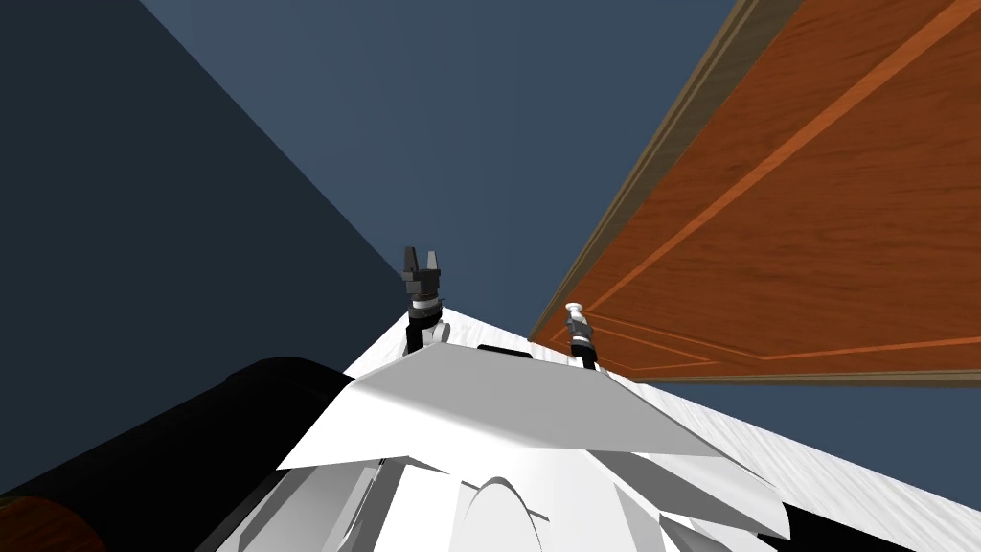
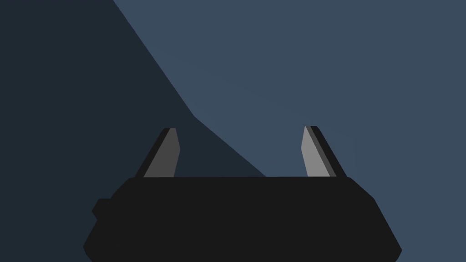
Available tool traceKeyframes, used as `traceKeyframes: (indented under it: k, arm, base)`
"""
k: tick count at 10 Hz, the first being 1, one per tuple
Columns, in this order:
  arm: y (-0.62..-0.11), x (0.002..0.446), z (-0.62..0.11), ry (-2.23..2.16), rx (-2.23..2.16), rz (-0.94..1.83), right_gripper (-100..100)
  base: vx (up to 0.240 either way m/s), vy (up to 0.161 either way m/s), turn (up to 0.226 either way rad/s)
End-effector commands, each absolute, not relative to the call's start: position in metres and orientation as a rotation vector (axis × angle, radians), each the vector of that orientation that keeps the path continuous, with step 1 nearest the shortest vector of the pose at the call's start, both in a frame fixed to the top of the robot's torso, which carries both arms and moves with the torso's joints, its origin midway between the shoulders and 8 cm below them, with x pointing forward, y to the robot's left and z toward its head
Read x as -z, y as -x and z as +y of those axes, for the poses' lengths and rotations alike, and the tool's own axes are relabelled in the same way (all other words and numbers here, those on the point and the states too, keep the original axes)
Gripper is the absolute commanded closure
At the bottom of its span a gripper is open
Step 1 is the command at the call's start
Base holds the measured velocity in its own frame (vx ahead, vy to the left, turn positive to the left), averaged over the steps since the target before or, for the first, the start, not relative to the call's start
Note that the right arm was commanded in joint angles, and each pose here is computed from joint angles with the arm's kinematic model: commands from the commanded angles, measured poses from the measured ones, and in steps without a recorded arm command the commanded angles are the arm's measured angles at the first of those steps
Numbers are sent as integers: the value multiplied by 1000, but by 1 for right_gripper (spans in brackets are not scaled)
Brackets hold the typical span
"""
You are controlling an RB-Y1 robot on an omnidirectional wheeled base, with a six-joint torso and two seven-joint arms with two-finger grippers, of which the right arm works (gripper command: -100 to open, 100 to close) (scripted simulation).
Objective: Pull the door open
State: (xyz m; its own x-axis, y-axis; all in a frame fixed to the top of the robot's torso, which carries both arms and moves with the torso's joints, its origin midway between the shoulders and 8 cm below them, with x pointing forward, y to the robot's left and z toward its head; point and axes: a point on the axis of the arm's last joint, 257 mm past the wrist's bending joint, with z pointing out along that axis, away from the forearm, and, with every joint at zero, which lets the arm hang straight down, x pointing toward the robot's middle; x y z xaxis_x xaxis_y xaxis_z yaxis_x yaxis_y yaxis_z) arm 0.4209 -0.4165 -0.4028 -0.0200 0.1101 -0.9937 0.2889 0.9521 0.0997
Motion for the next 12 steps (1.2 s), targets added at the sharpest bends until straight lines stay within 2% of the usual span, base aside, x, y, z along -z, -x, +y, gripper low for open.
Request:
traceKeyframes:
  k: [1, 12]
  arm:
    - [-413, 411, -431, -371, 164, 1607, 100]
    - [-382, 442, -474, -671, 164, 1639, 100]
  base:
    - [-15, 16, 13]
    - [-10, 5, 21]
